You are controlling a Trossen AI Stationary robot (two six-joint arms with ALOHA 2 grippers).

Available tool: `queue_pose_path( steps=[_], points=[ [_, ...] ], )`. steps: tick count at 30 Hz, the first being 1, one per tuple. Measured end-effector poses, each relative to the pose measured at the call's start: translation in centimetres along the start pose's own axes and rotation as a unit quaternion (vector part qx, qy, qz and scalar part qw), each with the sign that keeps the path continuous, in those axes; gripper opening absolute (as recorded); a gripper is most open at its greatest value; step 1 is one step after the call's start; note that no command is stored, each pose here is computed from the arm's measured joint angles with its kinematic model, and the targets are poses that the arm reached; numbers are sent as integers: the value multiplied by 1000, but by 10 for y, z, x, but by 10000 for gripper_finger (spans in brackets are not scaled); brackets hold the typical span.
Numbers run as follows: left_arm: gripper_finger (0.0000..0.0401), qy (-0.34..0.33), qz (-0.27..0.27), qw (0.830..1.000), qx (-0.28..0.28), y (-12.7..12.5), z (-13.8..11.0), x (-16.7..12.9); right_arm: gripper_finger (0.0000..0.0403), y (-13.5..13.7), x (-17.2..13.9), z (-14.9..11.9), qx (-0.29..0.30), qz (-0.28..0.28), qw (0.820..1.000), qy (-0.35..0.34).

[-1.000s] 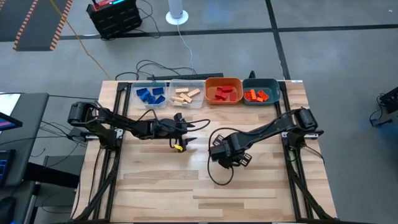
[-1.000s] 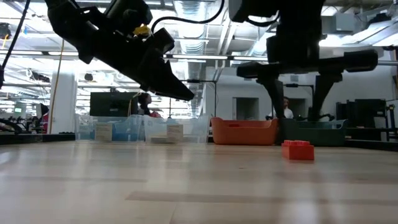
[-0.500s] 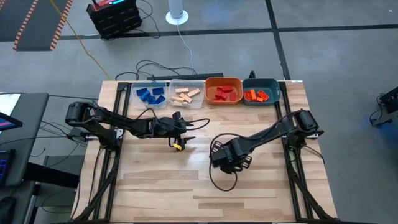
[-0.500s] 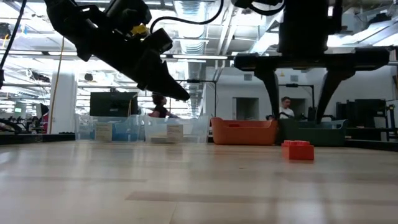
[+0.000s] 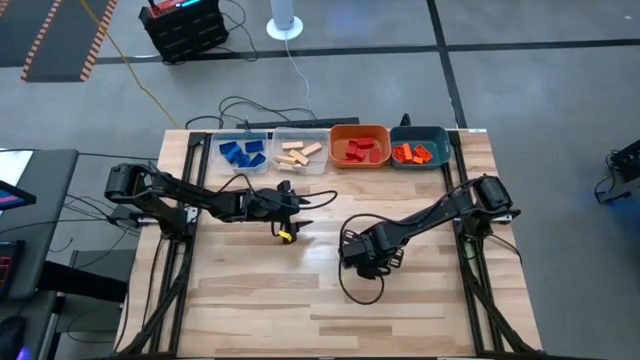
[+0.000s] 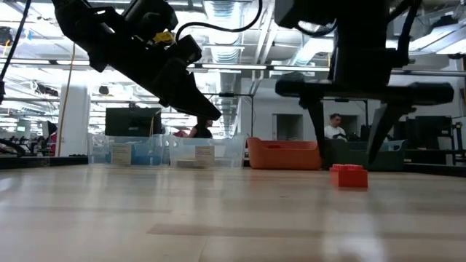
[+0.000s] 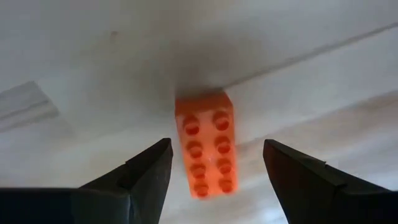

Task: Sort blocks
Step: Put the orange game piece into the blue bin

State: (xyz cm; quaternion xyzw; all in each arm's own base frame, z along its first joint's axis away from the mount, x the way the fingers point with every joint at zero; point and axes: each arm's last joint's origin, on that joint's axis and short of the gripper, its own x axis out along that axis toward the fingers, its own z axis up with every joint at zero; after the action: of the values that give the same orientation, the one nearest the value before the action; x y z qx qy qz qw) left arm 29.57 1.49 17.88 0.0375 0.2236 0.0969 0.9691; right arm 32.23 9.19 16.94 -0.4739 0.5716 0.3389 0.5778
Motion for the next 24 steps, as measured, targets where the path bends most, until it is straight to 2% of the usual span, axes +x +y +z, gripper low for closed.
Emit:
queue_pose_path(
  steps=[9, 12, 18, 24],
  points=[
    [274, 1, -2, 1000, -2, 0, 0, 0, 276, 6, 17, -6, -6, 6, 1000, -7],
    [274, 2, -2, 1000, -2, 0, 0, 0, 247, 8, 21, -9, -5, 15, 1000, -3],
    [274, -2, 7, 1000, -8, 1, 2, -2, 158, 9, 21, -10, -4, 15, 1000, 0],
    [274, -22, 18, 1000, -12, 6, 16, -21, 158, 9, 19, -19, 51, 34, 998, 20]
  ],
)
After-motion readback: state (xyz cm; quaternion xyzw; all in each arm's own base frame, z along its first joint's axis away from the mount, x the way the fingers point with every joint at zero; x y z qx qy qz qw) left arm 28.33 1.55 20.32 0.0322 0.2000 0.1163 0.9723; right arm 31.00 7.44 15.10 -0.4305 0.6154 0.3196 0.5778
